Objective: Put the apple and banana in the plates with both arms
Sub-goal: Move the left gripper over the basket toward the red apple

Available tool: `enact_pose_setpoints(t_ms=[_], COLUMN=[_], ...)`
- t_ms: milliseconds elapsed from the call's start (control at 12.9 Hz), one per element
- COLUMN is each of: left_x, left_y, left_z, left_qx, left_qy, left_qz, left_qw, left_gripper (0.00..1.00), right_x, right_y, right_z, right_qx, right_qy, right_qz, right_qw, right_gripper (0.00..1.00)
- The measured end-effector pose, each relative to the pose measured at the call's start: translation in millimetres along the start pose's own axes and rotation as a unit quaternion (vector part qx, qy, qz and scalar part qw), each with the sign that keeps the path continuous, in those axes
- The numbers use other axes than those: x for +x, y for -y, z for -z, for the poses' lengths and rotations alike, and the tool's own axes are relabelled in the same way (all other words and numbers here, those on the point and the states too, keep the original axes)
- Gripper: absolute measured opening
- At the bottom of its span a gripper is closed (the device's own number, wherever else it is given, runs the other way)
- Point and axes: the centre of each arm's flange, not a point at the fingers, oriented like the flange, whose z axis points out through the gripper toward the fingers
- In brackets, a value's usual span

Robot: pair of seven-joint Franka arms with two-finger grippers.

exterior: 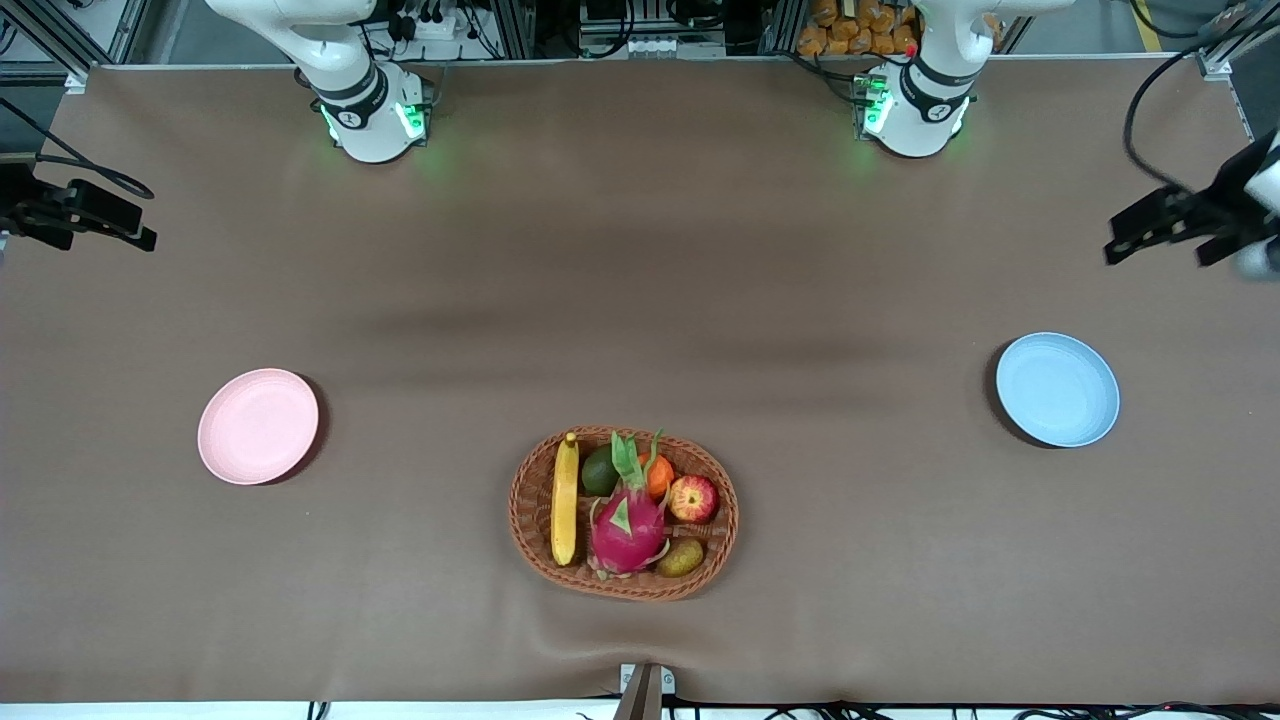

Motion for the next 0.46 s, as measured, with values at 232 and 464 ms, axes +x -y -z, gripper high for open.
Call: enact_pose_setpoints(t_ms=[232, 464], left_x=[42, 68], left_y=[-37, -62], left_z=[-50, -86], left_qx=[0.001, 0.002], left_qy=[0.007, 0.005], left_qz=[-0.033, -0.052], left_qw=[0.999, 0.999], left_gripper=[1.0, 1.0], right_x=[0, 1], right_y=[0, 2], right_z=[-2, -12], right_qx=[0.0, 0.0], right_qy=[0.002, 0.012], right_qz=[0.0, 0.002], right_qw=[1.0, 1.0], right_gripper=[1.0, 1.0])
